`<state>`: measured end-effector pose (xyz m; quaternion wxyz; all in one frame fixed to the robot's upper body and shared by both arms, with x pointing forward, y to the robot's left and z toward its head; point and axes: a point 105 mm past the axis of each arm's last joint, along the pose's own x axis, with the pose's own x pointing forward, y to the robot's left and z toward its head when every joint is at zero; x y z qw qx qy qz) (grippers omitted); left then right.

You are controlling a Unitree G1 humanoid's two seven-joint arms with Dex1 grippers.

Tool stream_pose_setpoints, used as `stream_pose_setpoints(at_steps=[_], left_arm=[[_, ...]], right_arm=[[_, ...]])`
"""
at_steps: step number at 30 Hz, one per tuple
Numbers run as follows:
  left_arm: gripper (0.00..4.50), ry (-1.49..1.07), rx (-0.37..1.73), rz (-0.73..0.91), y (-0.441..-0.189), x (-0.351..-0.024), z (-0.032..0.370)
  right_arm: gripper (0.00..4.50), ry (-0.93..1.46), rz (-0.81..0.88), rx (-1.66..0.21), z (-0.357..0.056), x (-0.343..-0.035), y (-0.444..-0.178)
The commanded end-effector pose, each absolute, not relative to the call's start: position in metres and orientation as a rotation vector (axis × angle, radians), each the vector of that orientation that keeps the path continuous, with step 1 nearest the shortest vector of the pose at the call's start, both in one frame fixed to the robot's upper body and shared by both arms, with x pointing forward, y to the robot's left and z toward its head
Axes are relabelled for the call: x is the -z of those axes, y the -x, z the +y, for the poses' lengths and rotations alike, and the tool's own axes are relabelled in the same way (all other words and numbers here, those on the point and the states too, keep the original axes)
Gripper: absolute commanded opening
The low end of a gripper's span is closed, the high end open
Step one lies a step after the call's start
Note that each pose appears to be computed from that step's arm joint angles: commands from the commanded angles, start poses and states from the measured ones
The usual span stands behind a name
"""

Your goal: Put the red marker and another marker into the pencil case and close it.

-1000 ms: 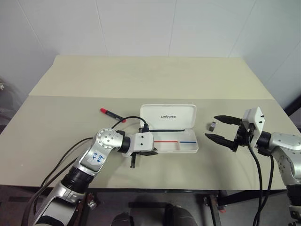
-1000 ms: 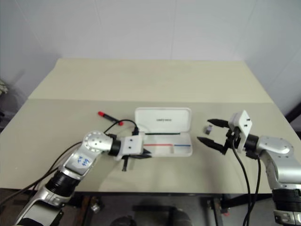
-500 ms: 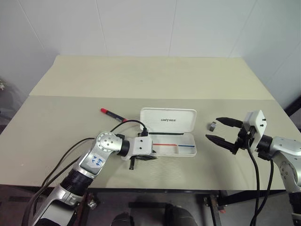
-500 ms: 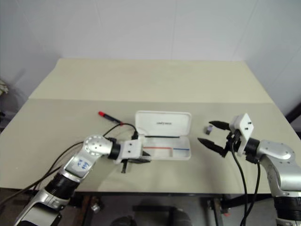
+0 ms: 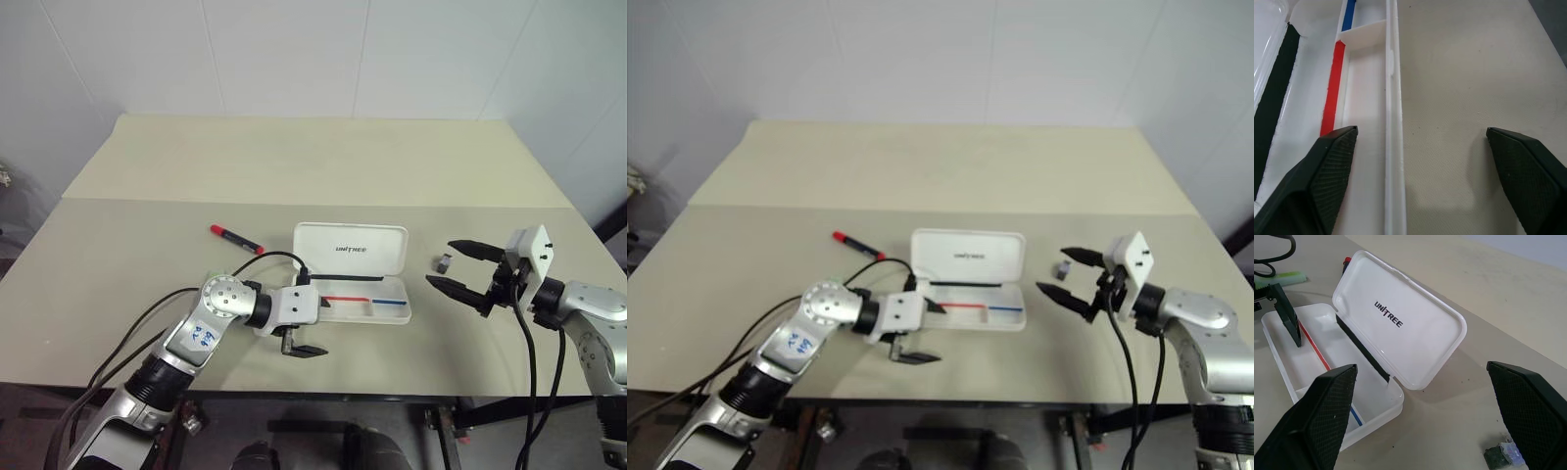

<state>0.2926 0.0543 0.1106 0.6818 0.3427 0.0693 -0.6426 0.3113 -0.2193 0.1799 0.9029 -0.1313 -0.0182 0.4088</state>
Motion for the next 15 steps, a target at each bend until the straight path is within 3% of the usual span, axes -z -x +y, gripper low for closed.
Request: stream_pose_setpoints(at_steps=[1,15], left_arm=[[4.48,-0.759,1.465,0.090,-0.282,-0.121,0.044],[4.48,-0.711,1.338,0.014,-0.267,-0.152,0.046]], right_arm=[[4.50,0.286,-0.075,-0.862,-0.217,-0.188,-0.312],[4.50,0.294,-0.064,-0.921,-0.212,-0.187,-0.323]])
